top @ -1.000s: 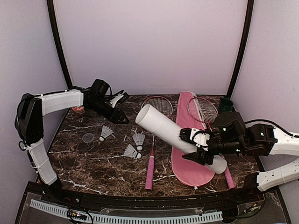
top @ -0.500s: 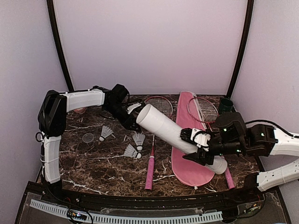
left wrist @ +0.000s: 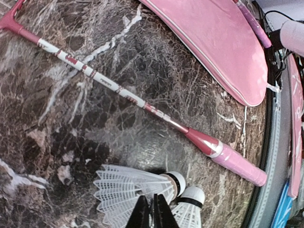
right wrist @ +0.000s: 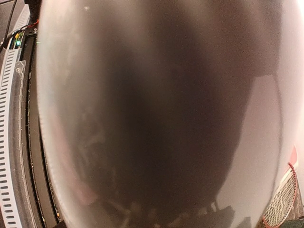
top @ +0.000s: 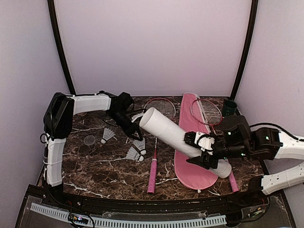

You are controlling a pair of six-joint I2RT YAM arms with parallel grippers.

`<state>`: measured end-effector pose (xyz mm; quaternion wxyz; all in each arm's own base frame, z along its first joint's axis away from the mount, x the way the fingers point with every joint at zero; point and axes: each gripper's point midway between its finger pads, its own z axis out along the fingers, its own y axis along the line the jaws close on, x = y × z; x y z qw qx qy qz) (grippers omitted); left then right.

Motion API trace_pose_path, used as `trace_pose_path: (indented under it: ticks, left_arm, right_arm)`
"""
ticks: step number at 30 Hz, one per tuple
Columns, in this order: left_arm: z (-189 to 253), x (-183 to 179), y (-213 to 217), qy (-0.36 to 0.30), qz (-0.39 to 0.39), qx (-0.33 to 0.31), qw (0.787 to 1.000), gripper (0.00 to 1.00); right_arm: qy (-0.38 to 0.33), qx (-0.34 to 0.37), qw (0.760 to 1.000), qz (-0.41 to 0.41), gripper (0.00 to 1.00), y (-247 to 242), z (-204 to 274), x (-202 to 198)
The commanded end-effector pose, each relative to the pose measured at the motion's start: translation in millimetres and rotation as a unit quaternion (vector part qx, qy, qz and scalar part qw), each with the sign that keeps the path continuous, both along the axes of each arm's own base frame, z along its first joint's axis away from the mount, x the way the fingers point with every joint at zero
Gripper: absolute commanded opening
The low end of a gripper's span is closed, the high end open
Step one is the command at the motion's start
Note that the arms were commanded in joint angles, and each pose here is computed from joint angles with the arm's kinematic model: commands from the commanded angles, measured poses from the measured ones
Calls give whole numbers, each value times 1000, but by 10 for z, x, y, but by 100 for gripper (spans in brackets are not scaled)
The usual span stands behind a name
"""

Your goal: Pack up the badminton gear

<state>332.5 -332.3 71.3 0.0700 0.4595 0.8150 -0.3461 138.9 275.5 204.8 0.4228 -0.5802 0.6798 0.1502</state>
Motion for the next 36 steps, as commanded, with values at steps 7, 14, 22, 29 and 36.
trace_pose_path:
  ticks: [7, 14, 22, 29, 36]
  left_arm:
    - [797, 163, -11, -84, 35, -44, 995, 0]
    - [2114, 86, 128, -243, 116, -166, 949, 0]
    - [3181, -639, 389, -353, 134, -292, 879, 0]
    - [3427, -1275, 209, -365, 64, -344, 862, 0]
    - [3332, -1592, 57, -349, 15, -346, 871, 0]
  right_arm:
    - [-12, 38, 999, -13, 30, -9, 95, 24]
    - [-35, 46, 998, -39, 31, -29, 143, 134]
    - [-47, 51, 996, -49, 31, 1, 181, 196]
    - [-43, 56, 997, -44, 31, 95, 196, 212]
    - [-36, 63, 996, -53, 31, 139, 209, 243]
